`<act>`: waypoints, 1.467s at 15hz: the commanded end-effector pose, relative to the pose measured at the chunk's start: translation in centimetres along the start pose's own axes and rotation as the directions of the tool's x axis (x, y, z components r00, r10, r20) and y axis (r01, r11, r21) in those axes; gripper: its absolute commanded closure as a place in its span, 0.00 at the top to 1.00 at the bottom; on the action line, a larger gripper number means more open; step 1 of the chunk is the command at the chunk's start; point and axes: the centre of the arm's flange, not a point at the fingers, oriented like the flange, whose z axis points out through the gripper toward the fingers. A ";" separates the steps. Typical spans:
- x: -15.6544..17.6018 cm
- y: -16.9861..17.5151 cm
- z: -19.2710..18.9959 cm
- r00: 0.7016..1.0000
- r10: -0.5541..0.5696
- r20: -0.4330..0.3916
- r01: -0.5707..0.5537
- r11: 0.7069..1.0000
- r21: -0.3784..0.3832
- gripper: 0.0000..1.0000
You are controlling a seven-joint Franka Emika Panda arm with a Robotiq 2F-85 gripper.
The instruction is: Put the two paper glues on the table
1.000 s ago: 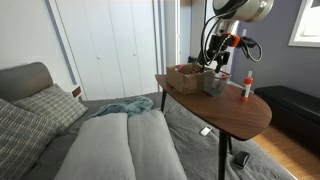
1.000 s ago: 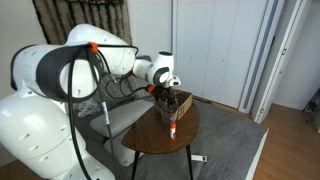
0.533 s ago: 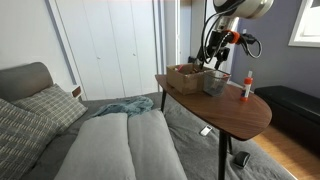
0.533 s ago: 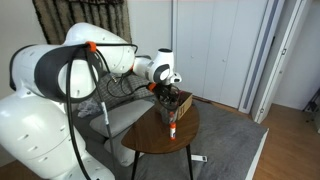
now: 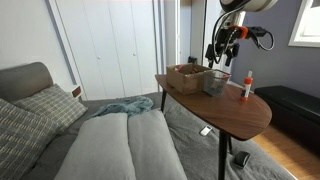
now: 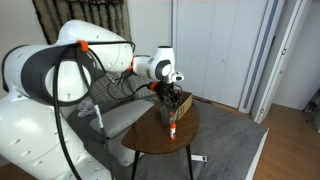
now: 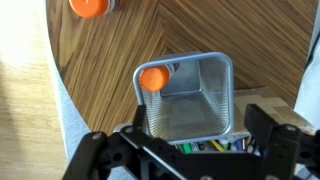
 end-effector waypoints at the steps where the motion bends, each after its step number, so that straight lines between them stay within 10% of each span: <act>1: -0.8 -0.1 -0.1 0.997 0.005 0.083 -0.004 1.000 -0.016 1.00; 22: 0.2 -2.0 4.0 0.994 -0.024 0.105 0.016 0.997 0.074 1.00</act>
